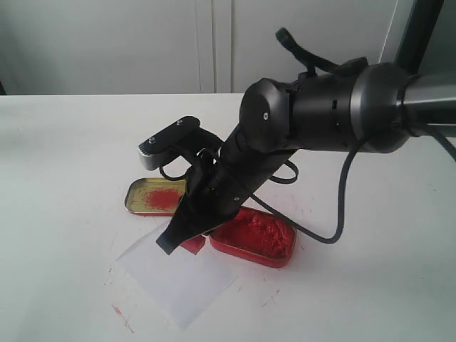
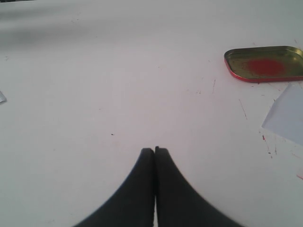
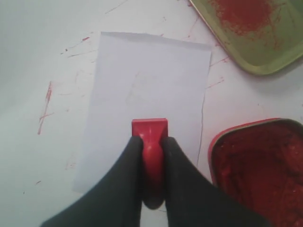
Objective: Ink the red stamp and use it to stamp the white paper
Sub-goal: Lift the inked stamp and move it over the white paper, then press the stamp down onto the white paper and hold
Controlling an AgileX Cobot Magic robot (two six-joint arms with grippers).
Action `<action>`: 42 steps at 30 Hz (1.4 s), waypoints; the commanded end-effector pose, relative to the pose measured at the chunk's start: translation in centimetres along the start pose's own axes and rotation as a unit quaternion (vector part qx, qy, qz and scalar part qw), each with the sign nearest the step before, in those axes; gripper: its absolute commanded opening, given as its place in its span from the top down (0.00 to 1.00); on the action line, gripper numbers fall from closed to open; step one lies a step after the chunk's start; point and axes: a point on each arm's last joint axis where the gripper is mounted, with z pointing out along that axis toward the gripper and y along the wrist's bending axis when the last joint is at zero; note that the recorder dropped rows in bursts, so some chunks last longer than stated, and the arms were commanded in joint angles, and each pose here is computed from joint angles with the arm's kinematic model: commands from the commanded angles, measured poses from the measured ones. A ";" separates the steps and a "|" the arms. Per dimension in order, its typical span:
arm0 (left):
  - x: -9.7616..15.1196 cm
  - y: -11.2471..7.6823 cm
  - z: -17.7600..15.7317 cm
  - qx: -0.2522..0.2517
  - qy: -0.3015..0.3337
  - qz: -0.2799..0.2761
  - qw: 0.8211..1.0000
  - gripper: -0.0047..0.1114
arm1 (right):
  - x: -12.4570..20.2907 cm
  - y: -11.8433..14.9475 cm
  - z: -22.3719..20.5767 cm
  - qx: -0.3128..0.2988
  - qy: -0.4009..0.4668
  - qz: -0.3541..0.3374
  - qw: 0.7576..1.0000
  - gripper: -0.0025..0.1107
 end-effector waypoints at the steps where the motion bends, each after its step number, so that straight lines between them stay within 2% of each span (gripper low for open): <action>1: 0.1 0.0 0.0 0.000 -0.001 -0.006 1.000 0.96 | -1.3 1.1 -0.8 0.019 -0.014 -0.021 0.999 0.98; 17: 0.1 0.0 0.0 0.000 -0.001 -0.006 1.000 0.96 | -4.3 4.1 -0.5 0.030 0.011 -0.059 0.998 0.98; 27: 0.1 0.0 0.0 0.000 -0.001 -0.006 1.000 0.96 | -3.9 3.9 0.6 0.033 0.026 -0.049 0.998 0.98; 31: 0.1 0.0 0.0 0.000 -0.001 -0.006 1.000 0.96 | -3.5 3.6 2.2 0.032 0.043 -0.037 0.998 0.98; 40: 0.1 0.0 0.0 0.000 -0.001 -0.006 1.000 0.96 | -3.2 3.2 3.6 0.060 0.052 -0.019 0.997 0.98; 42: 0.1 0.0 0.0 0.000 -0.001 -0.006 1.000 0.96 | -3.2 3.5 4.2 0.088 0.051 -0.018 0.995 0.98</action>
